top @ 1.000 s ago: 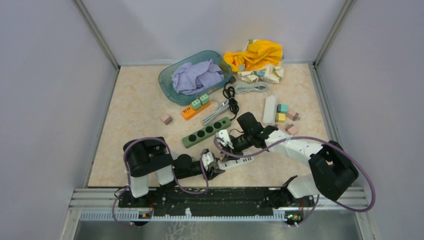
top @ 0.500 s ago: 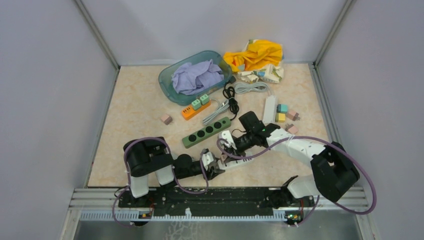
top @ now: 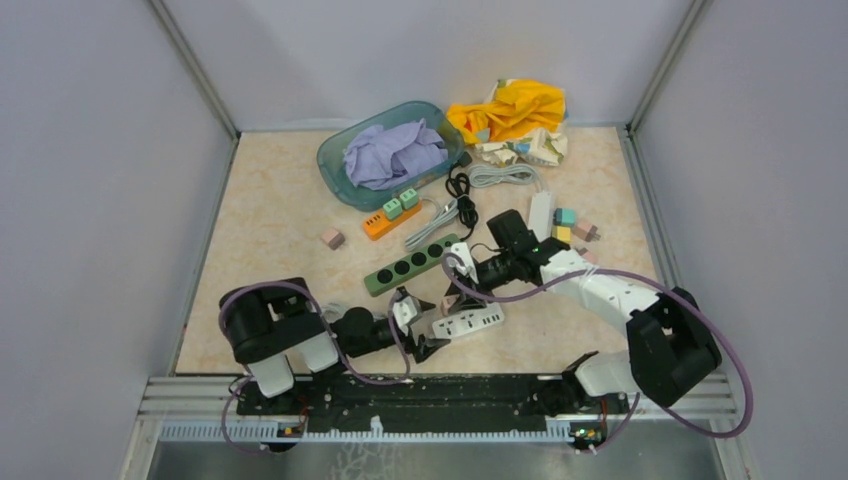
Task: Pull the plug off the socket
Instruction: Place the plug at the center of the board.
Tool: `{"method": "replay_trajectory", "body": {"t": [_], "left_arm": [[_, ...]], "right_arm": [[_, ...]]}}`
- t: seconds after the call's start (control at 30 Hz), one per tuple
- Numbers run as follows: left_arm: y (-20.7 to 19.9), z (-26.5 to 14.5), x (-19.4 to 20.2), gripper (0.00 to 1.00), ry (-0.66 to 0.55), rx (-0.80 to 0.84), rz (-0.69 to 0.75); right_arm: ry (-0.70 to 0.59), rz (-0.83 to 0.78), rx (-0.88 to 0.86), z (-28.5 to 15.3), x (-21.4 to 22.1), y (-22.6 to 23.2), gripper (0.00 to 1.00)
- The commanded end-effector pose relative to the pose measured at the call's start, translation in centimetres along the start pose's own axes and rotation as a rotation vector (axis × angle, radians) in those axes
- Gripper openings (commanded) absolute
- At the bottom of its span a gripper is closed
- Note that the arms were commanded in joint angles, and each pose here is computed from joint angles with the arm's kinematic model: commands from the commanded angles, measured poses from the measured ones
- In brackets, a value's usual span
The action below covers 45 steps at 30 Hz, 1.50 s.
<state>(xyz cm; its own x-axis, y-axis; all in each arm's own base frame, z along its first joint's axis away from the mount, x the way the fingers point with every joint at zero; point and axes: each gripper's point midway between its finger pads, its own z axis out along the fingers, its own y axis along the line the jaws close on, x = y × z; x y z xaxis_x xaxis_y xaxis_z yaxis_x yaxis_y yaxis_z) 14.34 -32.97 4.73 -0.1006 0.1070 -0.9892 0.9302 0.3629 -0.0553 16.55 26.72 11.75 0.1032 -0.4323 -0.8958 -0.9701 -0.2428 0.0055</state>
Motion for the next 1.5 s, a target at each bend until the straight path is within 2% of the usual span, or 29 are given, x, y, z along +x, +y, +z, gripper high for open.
{"method": "replay_trajectory", "body": {"t": [0.0,0.13,0.27,0.9,1.47], "left_arm": [[0.4,0.0,-3.8,0.96,-0.105,-0.023,-0.011],[0.4,0.1,-5.0,1.0,-0.095,-0.027,-0.013],[0.8,-0.3,-5.6,1.0,-0.069,-0.059,-0.03],[2.2,-4.2,-12.0,1.0,-0.175,-0.177,-0.067],[2.6,-4.4,-15.4,1.0,-0.171,-0.217,-0.114]], "right_arm": [[-0.112,-0.06,0.017,-1.5,-4.1,-0.7,0.0],[-0.134,-0.041,0.035,-2.1,-4.7,-1.0,0.0],[-0.144,-0.02,0.054,-2.8,-5.3,-1.5,0.0],[-0.275,0.086,0.061,-4.7,-7.6,-2.2,0.0],[-0.34,0.182,0.054,-5.0,-8.1,-2.8,0.0]]}}
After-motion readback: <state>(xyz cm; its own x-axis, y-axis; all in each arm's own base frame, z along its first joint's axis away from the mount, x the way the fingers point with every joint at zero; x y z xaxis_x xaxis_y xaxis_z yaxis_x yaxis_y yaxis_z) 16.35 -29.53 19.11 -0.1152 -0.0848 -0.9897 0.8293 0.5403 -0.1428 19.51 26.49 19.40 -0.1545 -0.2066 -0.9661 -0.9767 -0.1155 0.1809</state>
